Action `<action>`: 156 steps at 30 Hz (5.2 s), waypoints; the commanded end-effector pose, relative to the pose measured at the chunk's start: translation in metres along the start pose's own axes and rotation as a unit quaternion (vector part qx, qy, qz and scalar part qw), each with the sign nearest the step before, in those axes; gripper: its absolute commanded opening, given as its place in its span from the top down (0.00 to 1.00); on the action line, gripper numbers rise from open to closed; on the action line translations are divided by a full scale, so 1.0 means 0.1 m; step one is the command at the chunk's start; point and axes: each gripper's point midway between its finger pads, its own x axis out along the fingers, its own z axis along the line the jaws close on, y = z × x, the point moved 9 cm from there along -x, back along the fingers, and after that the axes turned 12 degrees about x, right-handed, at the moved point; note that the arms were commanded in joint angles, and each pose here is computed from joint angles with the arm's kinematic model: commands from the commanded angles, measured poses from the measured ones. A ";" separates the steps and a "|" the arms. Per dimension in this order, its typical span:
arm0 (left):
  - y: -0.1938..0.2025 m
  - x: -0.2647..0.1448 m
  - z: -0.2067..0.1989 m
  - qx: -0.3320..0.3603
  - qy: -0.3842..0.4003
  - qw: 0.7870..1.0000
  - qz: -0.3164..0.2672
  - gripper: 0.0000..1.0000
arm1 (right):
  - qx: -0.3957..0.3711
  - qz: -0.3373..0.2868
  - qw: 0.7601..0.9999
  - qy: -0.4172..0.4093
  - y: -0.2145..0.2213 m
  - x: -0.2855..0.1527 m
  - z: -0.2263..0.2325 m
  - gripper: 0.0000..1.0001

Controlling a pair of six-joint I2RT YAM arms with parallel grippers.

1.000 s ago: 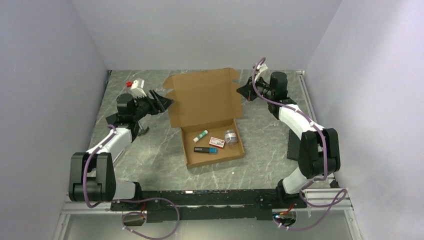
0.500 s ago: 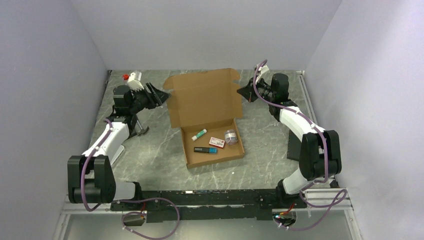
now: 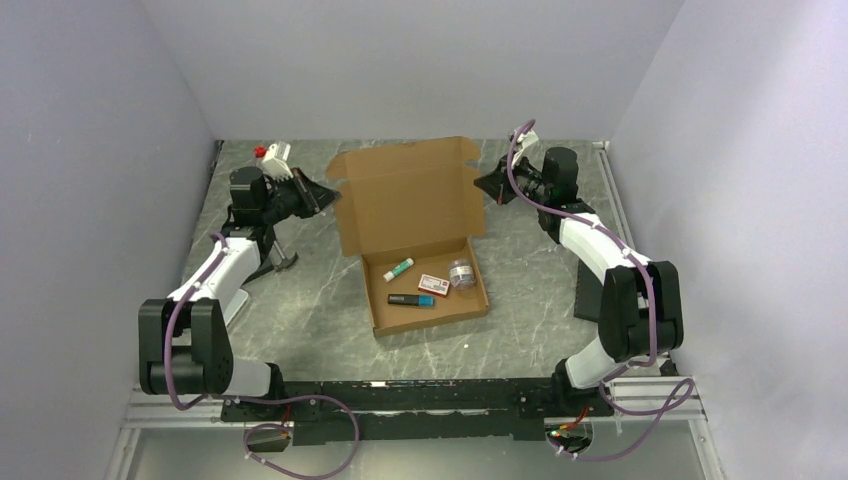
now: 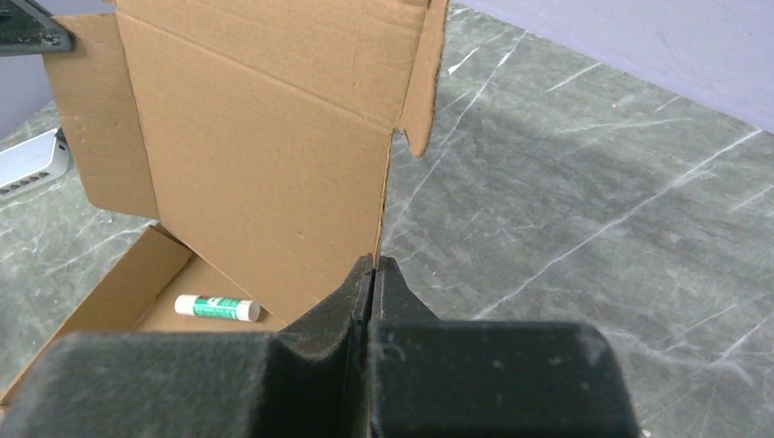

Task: Fold the paper box

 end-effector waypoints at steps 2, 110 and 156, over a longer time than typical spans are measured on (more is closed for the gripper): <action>-0.15 -0.05 -0.17 0.049 0.033 0.998 -0.019 1.00 | -0.022 -0.028 0.999 -0.023 -0.18 -0.09 0.14 1.00; -0.48 0.75 -0.58 0.427 -0.190 0.867 -0.173 1.00 | -0.137 -0.185 0.966 0.119 -0.62 0.38 0.40 1.00; 0.51 0.35 -0.83 0.314 -0.152 0.929 -0.123 1.00 | -0.072 -0.155 0.949 0.265 0.56 0.26 0.70 1.00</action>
